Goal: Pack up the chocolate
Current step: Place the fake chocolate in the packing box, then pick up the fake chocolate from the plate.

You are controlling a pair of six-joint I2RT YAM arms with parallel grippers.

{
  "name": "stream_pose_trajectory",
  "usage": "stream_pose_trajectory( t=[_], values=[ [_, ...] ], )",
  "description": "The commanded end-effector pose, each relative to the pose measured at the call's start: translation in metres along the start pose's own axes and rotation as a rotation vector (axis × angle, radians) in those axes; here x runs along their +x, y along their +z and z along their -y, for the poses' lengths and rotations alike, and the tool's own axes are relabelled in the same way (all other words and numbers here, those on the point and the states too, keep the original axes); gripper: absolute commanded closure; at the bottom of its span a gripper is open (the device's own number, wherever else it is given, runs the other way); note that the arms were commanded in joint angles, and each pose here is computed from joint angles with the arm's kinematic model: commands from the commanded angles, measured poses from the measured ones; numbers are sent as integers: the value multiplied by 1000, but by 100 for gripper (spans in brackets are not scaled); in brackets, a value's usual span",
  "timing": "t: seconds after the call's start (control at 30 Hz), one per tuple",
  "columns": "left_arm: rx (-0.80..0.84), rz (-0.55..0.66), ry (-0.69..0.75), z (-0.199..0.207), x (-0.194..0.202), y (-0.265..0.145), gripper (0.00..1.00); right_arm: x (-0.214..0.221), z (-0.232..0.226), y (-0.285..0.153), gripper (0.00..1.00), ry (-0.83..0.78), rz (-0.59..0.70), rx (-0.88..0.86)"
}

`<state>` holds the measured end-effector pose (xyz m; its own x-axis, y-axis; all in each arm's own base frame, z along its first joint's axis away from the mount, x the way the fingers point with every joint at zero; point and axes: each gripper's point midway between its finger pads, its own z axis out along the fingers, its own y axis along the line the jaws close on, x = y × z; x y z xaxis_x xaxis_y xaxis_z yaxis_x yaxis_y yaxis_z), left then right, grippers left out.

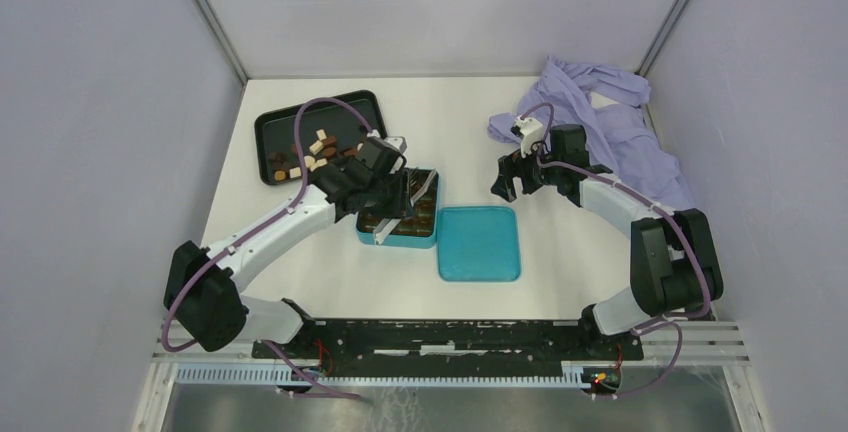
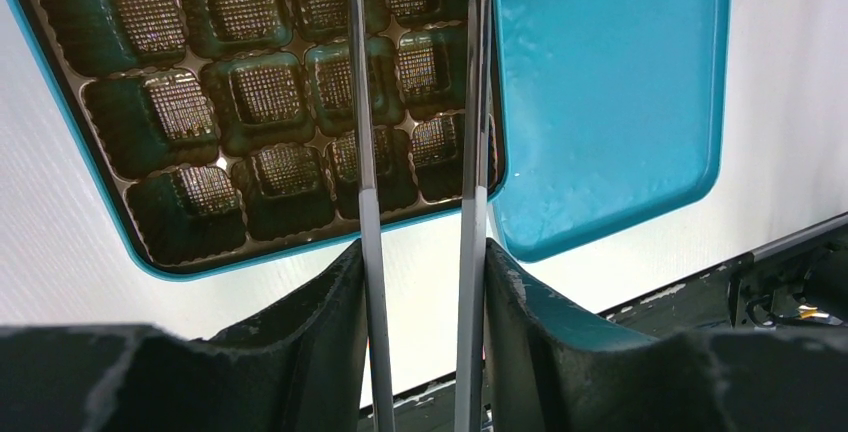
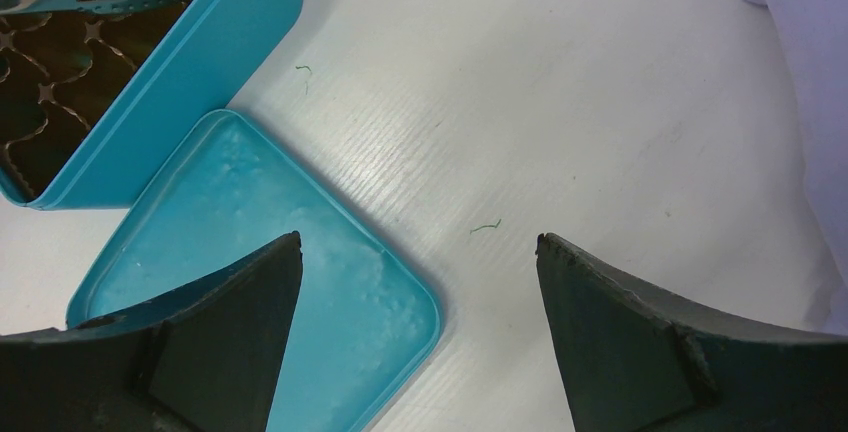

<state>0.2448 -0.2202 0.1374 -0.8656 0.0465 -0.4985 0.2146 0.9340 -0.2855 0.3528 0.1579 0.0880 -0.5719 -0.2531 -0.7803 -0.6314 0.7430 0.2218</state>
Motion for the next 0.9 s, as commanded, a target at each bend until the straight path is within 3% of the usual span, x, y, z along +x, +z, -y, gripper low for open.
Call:
stream_pose_trajectory(
  t=[0.0, 0.43, 0.87],
  values=[
    [39, 116, -37, 16, -32, -20, 53, -11, -2, -2, 8, -28, 39, -13],
    [55, 204, -54, 21, -53, -47, 58, -11, -5, -1, 8, -30, 39, -30],
    [-76, 232, -26, -20, -73, -55, 58, -11, -8, -4, 7, -42, 50, -42]
  ],
)
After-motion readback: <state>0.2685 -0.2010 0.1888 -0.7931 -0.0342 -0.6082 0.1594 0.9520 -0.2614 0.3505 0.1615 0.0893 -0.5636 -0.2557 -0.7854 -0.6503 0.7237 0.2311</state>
